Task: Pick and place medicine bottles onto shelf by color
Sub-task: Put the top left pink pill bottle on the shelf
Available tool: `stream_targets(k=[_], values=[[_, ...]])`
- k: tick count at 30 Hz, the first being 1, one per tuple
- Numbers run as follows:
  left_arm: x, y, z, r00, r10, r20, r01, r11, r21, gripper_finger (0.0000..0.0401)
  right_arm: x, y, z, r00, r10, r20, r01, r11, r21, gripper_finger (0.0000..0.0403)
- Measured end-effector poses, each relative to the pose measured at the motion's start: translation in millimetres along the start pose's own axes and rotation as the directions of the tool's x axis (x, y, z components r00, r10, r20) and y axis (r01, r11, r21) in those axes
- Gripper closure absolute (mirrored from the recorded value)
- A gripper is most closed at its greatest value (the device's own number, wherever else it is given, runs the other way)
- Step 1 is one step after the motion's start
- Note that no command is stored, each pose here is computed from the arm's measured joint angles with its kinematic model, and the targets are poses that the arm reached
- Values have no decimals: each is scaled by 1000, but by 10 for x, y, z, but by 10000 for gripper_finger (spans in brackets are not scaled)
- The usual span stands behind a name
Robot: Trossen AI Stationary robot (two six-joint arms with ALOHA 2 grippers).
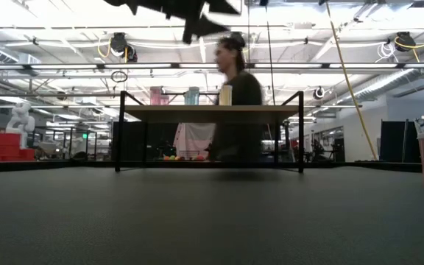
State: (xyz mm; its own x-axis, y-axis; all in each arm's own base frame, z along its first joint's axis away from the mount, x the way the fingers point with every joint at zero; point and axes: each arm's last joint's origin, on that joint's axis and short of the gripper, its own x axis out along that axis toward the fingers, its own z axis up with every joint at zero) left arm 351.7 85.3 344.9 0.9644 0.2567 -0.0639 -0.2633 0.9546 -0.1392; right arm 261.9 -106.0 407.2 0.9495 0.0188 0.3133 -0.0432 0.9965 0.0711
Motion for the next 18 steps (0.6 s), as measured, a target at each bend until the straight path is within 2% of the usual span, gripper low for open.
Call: stream_targets(k=[4,10,14,18], values=[[-75,21,-134,982,14,-189,-19,1000,-22,124,-146,-200,-88,979,-110,-170,102,993,-55,289],[-323,-34,-43,961,-24,-277,7,998,-63,119,-379,-539,-220,902,-256,-346,208,963,-169,289],[-517,-65,128,972,-15,-233,7,999,-36,135,-590,-783,-477,859,-339,-383,289,940,-184,289],[-687,-62,289,985,26,-169,-16,998,57,158,-817,-982,-789,862,-405,-306,347,910,-226,289]])
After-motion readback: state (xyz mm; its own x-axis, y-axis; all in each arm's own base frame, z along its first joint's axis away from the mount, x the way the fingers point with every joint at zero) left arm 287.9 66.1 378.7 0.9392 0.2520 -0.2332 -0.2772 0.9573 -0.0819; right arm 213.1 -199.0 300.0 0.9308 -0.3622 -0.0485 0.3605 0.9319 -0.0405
